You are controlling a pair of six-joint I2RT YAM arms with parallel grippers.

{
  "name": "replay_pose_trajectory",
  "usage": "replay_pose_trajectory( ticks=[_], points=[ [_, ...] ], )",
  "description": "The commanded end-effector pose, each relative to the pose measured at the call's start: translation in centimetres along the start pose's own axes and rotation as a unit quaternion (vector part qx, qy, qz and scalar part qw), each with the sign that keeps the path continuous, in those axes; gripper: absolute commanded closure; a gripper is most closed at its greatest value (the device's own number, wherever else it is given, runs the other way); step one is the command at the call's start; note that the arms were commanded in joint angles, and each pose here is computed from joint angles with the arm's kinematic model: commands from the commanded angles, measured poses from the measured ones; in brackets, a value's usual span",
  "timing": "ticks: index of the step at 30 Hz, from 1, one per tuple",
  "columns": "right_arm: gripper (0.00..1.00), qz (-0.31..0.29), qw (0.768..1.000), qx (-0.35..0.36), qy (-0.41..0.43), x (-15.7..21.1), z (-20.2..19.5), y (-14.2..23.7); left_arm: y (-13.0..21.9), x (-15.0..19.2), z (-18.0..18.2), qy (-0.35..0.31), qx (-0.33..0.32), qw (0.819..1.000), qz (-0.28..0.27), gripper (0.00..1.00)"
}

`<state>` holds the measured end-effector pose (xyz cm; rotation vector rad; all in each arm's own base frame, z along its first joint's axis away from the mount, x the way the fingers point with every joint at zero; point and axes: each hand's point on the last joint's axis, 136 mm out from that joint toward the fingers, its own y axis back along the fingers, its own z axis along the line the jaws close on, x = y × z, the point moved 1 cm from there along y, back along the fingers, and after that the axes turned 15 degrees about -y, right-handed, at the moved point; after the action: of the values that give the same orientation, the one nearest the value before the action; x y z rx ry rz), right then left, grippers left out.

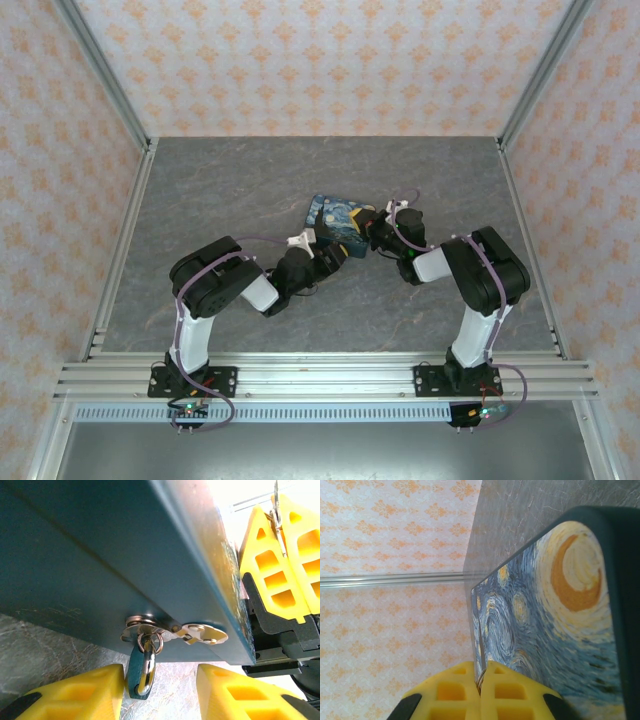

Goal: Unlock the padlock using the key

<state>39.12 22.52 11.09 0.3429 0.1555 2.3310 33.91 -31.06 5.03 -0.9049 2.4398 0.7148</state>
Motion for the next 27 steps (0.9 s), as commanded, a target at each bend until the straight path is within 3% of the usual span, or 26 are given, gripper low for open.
replay_pose_trajectory(
  ticks=[1, 10, 27],
  points=[
    [1.0, 0.001, 0.999, 0.036, -0.017, 0.0, -2.6, 0.3, -0.2, 0.8, 2.6, -0.006, -0.065, 0.998, 0.006, 0.59],
    [1.0, 0.002, 0.999, 0.035, -0.018, -0.1, -2.6, 0.0, 0.5, 1.0, 4.7, -0.04, -0.159, 0.986, 0.038, 0.62],
    [1.0, 0.003, 0.999, 0.035, -0.023, -0.1, -2.9, -0.1, 0.5, 1.3, 6.3, -0.033, -0.194, 0.98, 0.038, 0.71]
  ],
)
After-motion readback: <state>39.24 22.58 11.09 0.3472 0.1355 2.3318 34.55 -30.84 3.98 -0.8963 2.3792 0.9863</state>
